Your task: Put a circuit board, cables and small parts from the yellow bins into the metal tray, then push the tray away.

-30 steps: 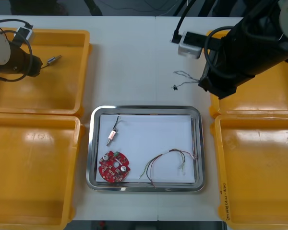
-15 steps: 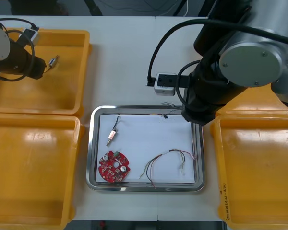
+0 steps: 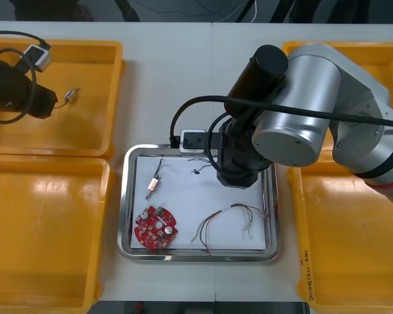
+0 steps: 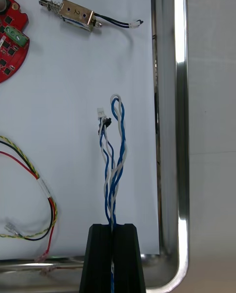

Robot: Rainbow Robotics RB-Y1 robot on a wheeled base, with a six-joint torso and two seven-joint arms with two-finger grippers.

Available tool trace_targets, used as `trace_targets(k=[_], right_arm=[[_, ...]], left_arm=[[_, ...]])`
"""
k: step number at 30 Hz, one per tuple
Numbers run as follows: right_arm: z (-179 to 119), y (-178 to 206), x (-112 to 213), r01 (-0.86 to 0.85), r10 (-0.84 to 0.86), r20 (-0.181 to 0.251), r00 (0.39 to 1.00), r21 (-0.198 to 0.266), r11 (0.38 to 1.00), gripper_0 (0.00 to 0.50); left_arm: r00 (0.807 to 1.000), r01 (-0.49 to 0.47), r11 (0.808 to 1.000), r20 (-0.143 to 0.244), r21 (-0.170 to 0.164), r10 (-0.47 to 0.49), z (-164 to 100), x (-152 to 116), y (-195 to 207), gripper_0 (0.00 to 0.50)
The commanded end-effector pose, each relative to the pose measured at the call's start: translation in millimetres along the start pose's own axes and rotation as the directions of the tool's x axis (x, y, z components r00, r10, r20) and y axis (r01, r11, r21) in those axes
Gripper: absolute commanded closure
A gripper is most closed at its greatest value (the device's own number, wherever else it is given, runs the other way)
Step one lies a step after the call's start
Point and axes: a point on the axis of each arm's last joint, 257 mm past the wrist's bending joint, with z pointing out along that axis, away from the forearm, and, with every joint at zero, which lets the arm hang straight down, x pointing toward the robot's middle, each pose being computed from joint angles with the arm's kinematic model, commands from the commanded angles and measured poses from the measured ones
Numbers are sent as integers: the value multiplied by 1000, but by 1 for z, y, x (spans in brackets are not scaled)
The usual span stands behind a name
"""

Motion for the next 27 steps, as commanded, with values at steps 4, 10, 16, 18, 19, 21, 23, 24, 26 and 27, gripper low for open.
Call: trace_targets(k=[4,10,16,18,19,21,23,24,26,27], right_arm=[[35,21,7,64,-65,-27,998,-27,998,500],[50,19,9,61,-61,-34,998,-16,998,500],[65,13,8,51,-51,-29,998,-1,999,500],[70,12,9,51,-51,-32,998,7,999,500],[72,12,10,52,-51,-33,998,12,999,500],[75,13,12,48,-48,-39,998,8,999,500],[75,15,13,43,-43,-41,998,-1,999,500],[75,15,12,43,-43,-39,998,-3,999,500],[75,17,13,37,-37,-40,999,-10,999,500],[75,18,14,36,-36,-43,998,-13,999,499]], left_arm=[[999,-28,999,15,-21,28,-27,14,19,500],[999,-43,999,7,-14,43,-31,26,17,500],[999,-46,999,4,-11,46,-34,35,15,500],[999,-46,999,3,-8,46,-34,36,14,500],[999,-43,999,4,-8,43,-34,35,14,500],[999,-41,999,4,-6,41,-34,35,14,500],[999,-39,999,3,-7,39,-34,35,14,454],[999,-37,999,4,-4,37,-34,35,13,347],[999,-35,999,4,-6,35,-34,35,14,170],[999,-34,999,3,-6,34,-34,36,14,103]])
